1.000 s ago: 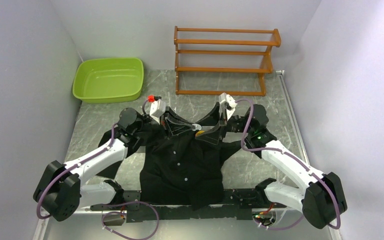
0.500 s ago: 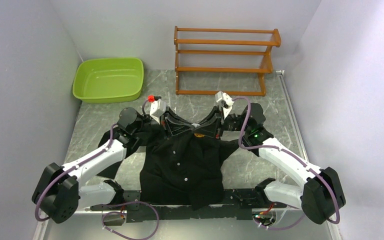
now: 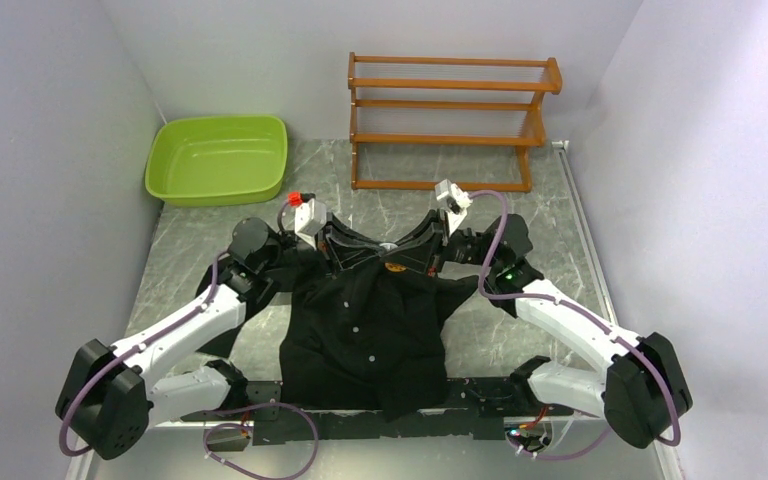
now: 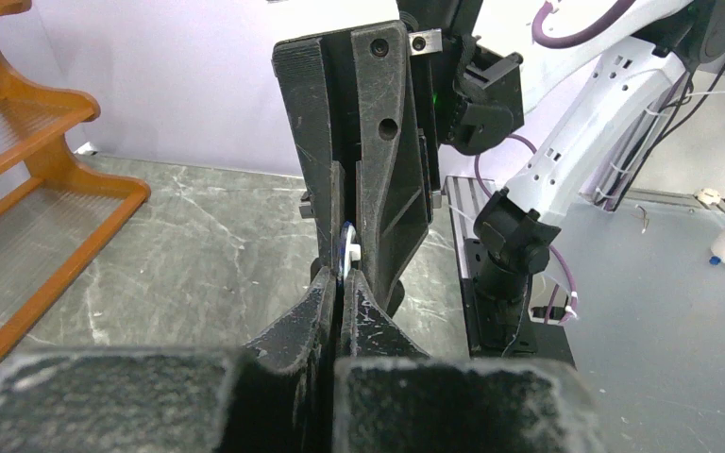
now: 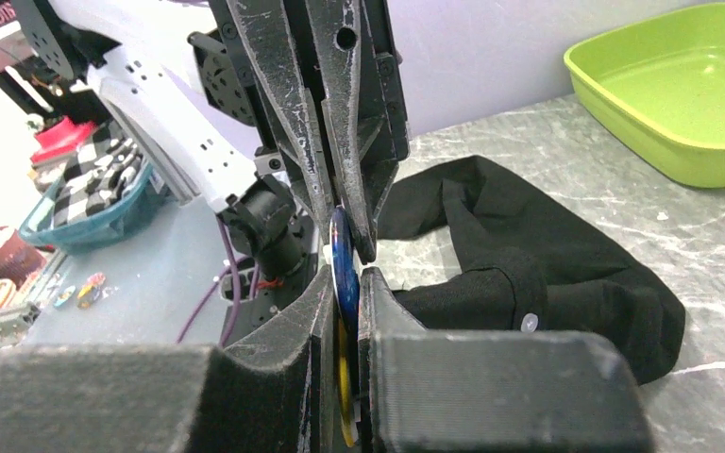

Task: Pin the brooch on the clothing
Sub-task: Pin the brooch to the clothes.

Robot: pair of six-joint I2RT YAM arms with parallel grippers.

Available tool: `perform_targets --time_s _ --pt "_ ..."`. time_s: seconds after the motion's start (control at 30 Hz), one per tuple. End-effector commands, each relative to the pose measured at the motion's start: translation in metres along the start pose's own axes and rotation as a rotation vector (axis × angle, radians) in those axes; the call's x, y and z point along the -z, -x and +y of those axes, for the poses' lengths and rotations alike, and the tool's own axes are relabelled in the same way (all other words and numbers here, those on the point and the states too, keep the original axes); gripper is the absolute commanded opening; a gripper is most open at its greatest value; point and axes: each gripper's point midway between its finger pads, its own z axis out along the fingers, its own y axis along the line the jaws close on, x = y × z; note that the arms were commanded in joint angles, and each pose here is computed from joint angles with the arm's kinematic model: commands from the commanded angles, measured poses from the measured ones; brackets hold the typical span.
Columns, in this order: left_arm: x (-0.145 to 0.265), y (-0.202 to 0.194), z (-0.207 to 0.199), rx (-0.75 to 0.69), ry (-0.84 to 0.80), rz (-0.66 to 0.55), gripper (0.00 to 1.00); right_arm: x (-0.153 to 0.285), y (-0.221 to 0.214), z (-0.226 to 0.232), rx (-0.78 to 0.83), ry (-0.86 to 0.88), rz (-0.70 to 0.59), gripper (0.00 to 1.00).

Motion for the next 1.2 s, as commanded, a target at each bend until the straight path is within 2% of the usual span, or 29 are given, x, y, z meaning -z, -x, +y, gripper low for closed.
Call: perform_targets --time_s 0.0,0.07,0.13,0.3,0.5,0.7,0.9,1.17 --pt "0.004 0.023 -0.010 -0.089 -0.011 -0.063 0.03 0.001 0.032 0.001 0.009 -0.024 -0.138 0.04" --pt "0.005 0.024 -0.010 -0.097 -0.001 -0.072 0.03 0.001 0.034 0.002 -0.005 -0.014 -0.156 0.06" --pt "0.006 0.024 -0.011 -0.100 0.001 -0.077 0.03 -0.003 0.033 -0.006 -0.044 -0.039 -0.128 0.00" --pt "0.008 0.028 -0.014 -0.113 -0.002 -0.083 0.03 -0.003 0.035 -0.018 -0.085 -0.116 -0.118 0.00" --pt "0.009 0.029 -0.016 -0.124 -0.004 -0.085 0.03 -0.006 0.025 -0.034 -0.146 -0.188 -0.009 0.00" --pt "0.013 0.033 -0.019 -0.143 0.001 -0.120 0.03 -0.001 0.033 -0.035 -0.174 -0.222 -0.076 0.00" --pt "0.019 0.033 -0.021 -0.166 0.026 -0.140 0.02 0.001 0.036 -0.042 -0.224 -0.250 -0.068 0.00" --pt "0.024 0.030 -0.022 -0.170 0.036 -0.196 0.03 0.006 0.048 -0.034 -0.249 -0.208 -0.149 0.00"
